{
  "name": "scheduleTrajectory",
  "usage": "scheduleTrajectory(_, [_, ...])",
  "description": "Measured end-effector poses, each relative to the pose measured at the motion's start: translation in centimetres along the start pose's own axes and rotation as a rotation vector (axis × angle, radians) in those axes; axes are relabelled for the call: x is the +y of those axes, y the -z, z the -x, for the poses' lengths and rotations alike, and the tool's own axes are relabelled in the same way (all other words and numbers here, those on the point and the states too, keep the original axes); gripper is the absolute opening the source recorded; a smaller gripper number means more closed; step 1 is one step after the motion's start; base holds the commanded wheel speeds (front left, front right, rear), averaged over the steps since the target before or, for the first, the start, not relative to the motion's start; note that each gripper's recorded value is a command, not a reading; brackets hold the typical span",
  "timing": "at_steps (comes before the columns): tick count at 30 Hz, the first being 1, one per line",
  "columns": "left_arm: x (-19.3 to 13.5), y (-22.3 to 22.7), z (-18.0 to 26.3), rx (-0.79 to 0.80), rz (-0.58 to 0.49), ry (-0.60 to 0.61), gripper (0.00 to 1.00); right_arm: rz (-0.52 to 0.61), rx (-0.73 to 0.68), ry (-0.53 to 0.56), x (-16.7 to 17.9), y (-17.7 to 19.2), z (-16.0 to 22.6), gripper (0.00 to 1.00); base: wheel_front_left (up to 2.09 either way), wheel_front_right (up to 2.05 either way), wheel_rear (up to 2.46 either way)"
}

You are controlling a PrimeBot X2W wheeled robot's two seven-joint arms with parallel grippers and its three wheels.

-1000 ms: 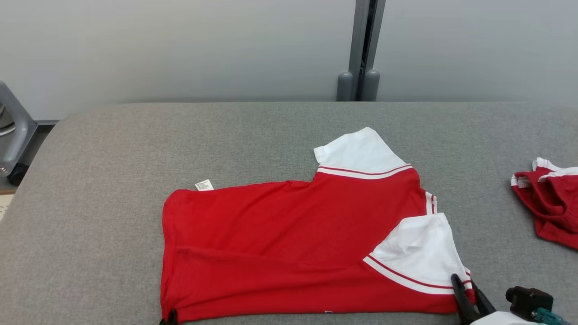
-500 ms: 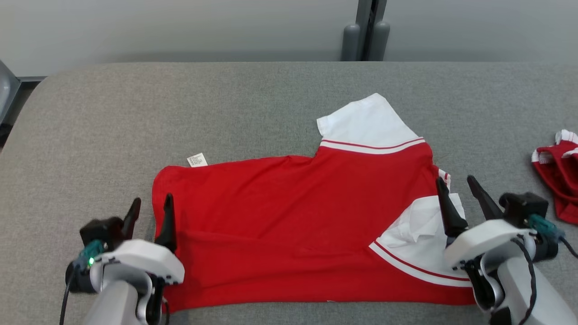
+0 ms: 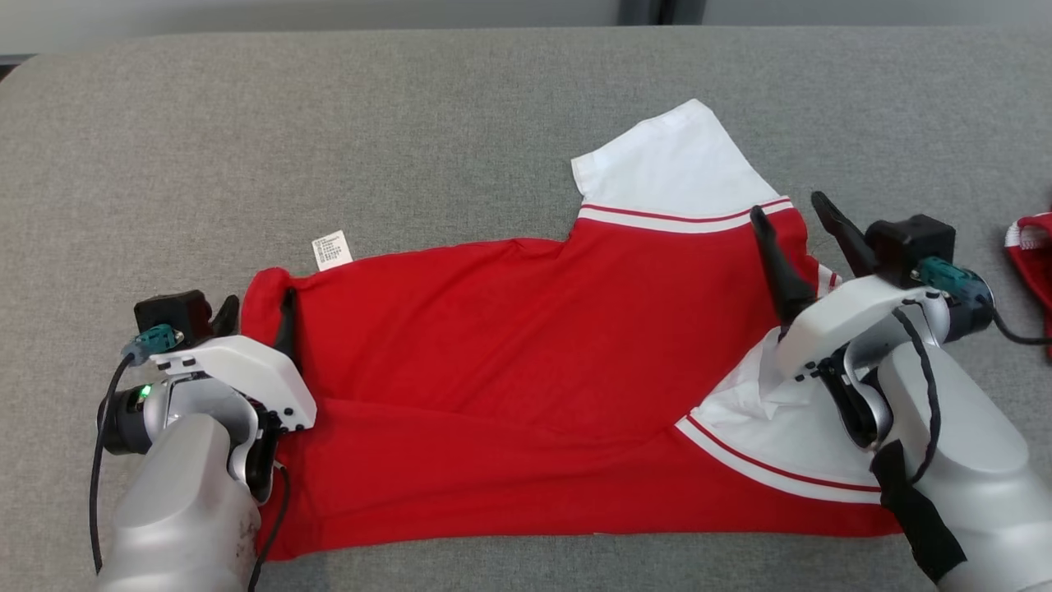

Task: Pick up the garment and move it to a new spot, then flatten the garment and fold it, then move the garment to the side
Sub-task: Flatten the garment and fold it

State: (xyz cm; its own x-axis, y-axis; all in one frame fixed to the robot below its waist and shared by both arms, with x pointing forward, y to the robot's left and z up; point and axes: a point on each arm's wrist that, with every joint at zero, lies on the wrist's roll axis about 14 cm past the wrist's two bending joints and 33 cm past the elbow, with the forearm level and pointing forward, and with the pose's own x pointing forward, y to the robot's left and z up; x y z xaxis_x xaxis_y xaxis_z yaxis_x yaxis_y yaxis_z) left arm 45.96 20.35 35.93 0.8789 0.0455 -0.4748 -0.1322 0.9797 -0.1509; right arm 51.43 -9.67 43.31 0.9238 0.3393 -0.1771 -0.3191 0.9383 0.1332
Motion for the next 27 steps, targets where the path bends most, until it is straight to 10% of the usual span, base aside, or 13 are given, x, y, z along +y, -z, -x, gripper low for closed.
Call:
scheduleTrajectory(3, [-0.2, 0.5, -0.7, 0.026, -0.006, 0.010, 0.00, 0.030, 0.019, -0.029, 0.4, 0.2, -1.1, 1.00, 0.00, 0.00, 0.00])
scheduleTrajectory(27, [0.6, -0.6, -1.5, -0.049, -0.038, 0.049, 0.00, 0.122, 0.299, -0.061, 0.1, 2.7, -12.2, 1.00, 0.00, 0.00, 0.00])
